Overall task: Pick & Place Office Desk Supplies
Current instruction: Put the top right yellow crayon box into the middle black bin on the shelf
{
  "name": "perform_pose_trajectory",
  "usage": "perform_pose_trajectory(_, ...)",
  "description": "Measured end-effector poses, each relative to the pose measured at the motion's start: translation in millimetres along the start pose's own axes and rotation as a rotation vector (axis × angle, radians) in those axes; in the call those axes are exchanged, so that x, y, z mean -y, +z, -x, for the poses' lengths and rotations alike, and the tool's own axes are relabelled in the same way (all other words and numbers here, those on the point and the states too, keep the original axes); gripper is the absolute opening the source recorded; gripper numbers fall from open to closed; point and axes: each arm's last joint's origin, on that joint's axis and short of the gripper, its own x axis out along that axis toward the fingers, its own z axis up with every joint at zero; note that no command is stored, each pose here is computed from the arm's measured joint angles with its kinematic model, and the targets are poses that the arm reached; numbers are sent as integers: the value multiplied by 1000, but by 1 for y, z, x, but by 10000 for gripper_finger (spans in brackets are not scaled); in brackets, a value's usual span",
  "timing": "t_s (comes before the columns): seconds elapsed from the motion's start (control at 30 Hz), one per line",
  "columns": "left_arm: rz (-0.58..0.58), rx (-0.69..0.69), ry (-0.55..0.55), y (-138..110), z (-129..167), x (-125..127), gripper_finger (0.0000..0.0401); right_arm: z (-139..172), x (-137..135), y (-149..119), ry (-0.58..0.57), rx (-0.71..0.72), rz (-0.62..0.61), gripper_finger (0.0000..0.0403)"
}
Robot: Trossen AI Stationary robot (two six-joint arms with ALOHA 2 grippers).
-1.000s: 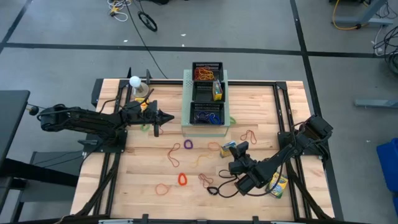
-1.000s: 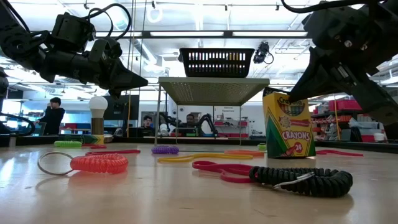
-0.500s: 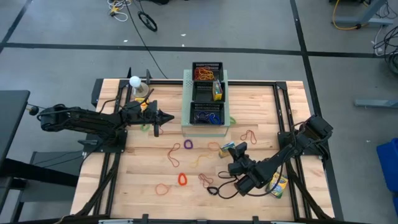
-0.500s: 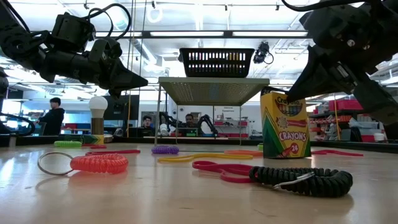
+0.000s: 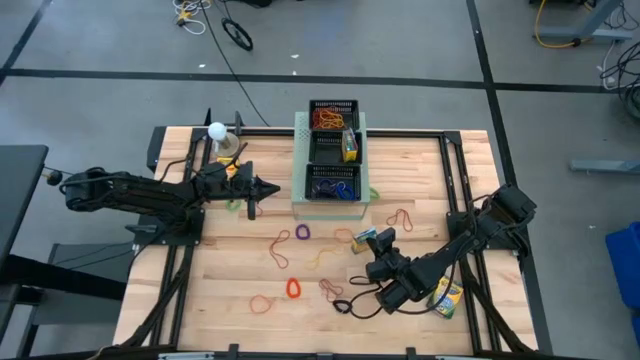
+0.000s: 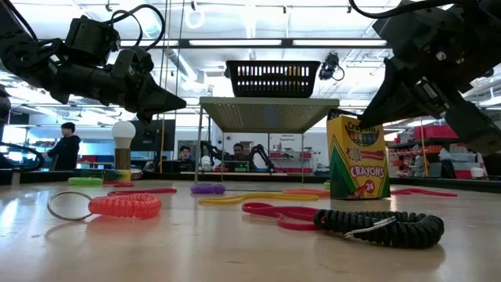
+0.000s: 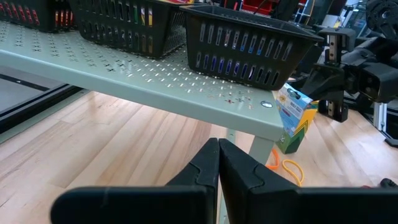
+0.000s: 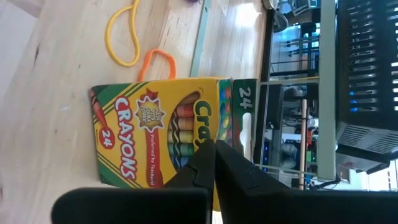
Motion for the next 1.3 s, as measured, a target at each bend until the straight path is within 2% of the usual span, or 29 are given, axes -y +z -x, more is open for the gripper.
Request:
perform_pose_trajectory(0.3, 0, 0, 0, 0, 0, 0, 14, 2, 2, 0, 26, 8, -20, 26)
perform_pose_trajectory(0.6, 0, 0, 0, 0, 0, 0, 14, 7, 6, 9, 83, 10, -32, 101)
perform_pose_trajectory(1.0, 0, 0, 0, 0, 0, 0, 14, 6, 6, 9, 119, 3, -37, 181)
perform_pose_trajectory(1.3, 0, 0, 0, 0, 0, 0, 14, 6, 6, 8, 120, -15, -118, 245)
